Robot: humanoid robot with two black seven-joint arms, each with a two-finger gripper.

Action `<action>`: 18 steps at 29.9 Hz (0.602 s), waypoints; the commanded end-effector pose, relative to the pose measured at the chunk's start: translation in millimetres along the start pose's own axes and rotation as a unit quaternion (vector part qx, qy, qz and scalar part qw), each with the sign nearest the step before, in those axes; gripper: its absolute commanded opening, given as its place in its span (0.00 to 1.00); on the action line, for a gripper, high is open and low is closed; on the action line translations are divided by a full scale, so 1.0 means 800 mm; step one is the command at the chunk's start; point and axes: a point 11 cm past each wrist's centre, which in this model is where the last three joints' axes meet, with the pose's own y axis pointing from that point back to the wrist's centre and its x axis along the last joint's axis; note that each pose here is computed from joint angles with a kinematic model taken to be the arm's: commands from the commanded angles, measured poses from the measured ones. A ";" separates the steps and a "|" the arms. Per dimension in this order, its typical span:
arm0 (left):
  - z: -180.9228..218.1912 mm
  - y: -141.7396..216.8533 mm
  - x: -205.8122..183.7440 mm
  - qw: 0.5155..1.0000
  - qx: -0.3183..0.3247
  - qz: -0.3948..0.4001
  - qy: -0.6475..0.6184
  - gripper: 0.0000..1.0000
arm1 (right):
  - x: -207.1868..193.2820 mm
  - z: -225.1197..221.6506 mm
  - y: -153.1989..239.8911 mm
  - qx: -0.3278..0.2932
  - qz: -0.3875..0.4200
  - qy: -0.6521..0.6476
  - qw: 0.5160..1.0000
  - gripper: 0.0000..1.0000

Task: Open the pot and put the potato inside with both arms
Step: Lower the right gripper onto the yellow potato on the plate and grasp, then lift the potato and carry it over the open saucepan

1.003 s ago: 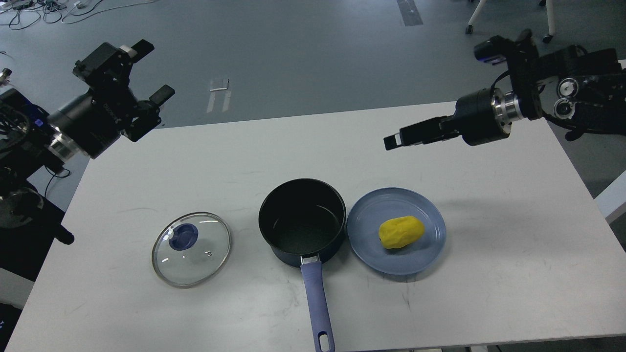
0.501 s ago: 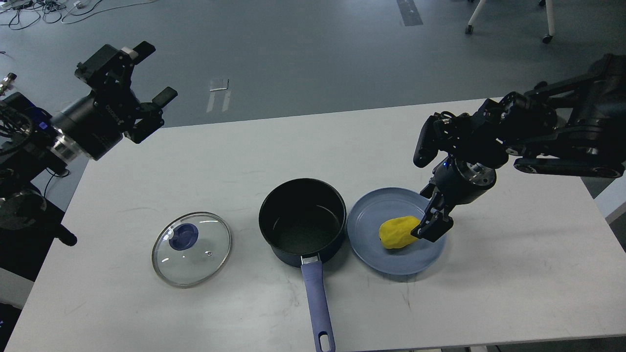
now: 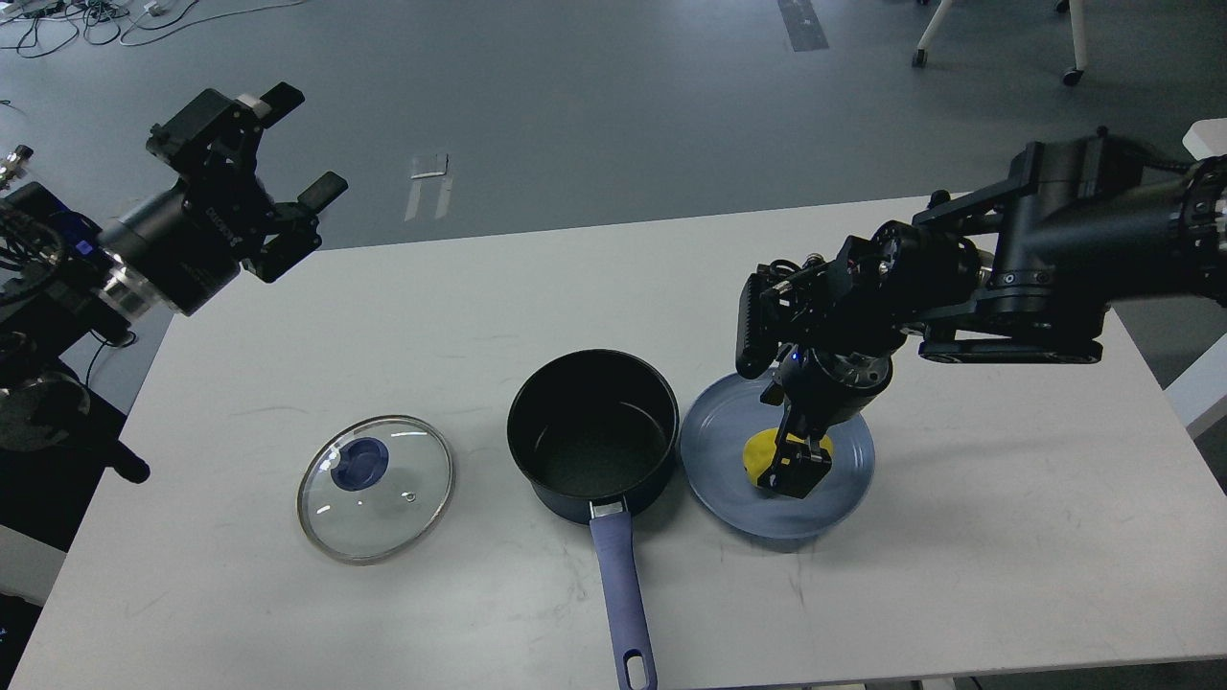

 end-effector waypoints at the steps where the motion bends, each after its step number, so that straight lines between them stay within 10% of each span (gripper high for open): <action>1: 0.000 0.000 0.000 1.000 -0.001 0.001 0.000 0.98 | -0.001 -0.004 -0.006 0.003 -0.011 0.008 1.000 1.00; 14: 0.000 0.000 0.000 1.000 -0.001 0.001 0.000 0.98 | -0.008 -0.001 -0.018 -0.001 -0.025 0.010 1.000 0.88; 18: 0.000 0.000 0.000 1.000 -0.001 0.001 0.000 0.98 | -0.016 -0.001 -0.019 -0.001 -0.029 0.010 1.000 0.63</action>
